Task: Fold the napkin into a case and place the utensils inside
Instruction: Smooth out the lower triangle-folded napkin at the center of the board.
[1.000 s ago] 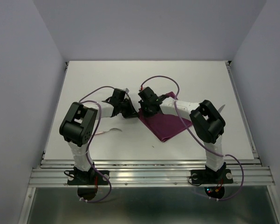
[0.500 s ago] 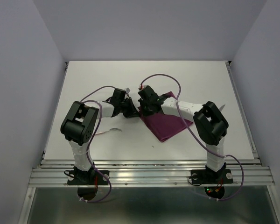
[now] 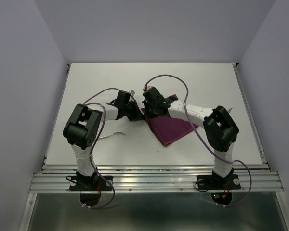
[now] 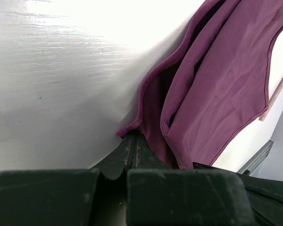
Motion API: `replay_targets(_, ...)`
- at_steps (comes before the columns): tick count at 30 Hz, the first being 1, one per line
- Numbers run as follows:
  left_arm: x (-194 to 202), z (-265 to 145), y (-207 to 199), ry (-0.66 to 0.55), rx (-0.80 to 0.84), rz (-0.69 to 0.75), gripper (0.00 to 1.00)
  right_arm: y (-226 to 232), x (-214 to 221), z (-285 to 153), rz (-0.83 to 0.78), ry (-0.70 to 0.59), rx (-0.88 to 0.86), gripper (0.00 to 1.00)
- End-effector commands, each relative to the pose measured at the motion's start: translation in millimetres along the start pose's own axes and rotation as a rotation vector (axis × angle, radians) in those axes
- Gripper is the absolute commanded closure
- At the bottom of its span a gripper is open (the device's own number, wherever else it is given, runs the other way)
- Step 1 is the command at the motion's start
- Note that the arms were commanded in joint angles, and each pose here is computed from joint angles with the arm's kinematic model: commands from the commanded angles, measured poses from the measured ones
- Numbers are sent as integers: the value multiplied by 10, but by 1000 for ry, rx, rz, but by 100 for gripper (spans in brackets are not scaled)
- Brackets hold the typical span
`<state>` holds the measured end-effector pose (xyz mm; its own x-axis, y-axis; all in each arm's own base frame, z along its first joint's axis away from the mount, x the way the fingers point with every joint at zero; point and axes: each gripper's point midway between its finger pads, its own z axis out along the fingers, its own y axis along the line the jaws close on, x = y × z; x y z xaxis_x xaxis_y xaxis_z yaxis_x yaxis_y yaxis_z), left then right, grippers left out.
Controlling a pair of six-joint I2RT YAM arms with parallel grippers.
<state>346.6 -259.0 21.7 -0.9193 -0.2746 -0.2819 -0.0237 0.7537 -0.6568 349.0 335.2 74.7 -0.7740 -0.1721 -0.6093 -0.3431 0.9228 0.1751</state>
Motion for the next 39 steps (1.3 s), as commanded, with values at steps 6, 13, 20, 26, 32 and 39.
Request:
replay_targets(6, -77, -85, 281, -11, -140, 29, 100, 289, 32, -31, -26, 1, -91, 99)
replay_targets(13, -125, -106, 235, -19, -134, 31, 100, 374, 157, 145, -17, 37, -112, 99)
replay_targets(20, -222, -225, 221, -52, -162, 38, 100, 323, 289, 309, -15, 68, -88, 99)
replay_targets(26, -382, -438, 188, -111, -193, 53, 100, 305, 285, 304, -3, 61, -78, 96)
replay_targets(32, -567, -668, 27, -168, -205, 87, 90, 301, -38, 33, 11, -39, -60, 73)
replay_targets(39, -574, -783, -142, -184, -182, 137, 100, 55, -164, -470, 35, -126, 22, 61)
